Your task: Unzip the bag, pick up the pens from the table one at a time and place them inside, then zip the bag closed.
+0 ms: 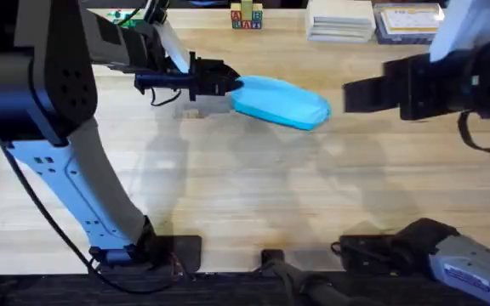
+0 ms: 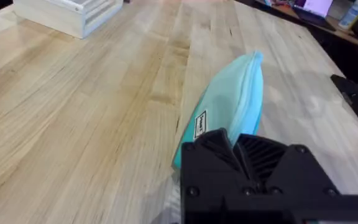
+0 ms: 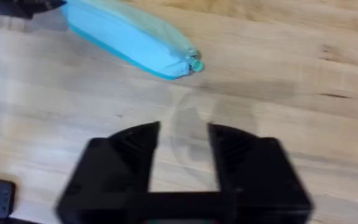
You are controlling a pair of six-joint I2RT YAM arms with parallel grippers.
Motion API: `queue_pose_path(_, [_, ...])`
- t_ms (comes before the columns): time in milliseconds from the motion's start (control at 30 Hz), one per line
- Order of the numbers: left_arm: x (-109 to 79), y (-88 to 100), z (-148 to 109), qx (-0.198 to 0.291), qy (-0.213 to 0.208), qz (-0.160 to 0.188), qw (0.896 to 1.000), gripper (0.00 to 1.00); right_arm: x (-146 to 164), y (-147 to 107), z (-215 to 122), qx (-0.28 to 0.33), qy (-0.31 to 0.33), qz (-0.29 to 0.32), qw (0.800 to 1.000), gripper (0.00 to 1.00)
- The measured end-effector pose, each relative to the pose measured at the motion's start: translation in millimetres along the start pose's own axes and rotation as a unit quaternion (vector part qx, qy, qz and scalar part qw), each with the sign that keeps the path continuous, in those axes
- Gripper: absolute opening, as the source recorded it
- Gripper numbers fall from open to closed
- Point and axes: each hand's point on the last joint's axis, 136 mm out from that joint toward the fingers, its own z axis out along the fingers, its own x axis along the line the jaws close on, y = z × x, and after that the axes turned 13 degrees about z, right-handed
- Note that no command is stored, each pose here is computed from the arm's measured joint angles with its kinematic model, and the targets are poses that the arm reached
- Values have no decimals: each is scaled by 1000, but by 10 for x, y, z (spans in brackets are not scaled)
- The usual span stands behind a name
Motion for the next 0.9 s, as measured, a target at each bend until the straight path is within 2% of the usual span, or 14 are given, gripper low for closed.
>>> queue_pose_path(33, [0,0,0,0,0,0,1000,41,8,-5,-2,0,1,-2,1000,918])
queue_pose_path(67, [0,0,0,0,0,0,1000,41,12,-7,-2,1,2,-5,1000,980])
queue_pose_path(300, [0,-1,0,0,0,0,1000,41,12,-7,0,1,1,-6,1000,997])
queue_pose_path(333, [1,0,0,0,0,0,1000,78,13,-7,0,1,2,-6,1000,997])
queue_pose_path(400, [7,3,-6,-1,1,2,1000,345,13,-7,0,1,2,-6,1000,997])
queue_pose_path(500, [18,-1,-29,-1,4,1,1000,835,8,-14,0,2,1,-7,1000,997])
queue_pose_path(533, [22,0,-38,-1,5,-1,1000,950,7,-17,0,3,0,-7,1000,997])
queue_pose_path(600, [27,-2,-47,-1,6,-1,1000,989,6,-19,0,4,0,-7,1000,997])
queue_pose_path(900, [31,2,-52,-2,7,1,1000,995,5,-20,0,4,0,-7,1000,997])
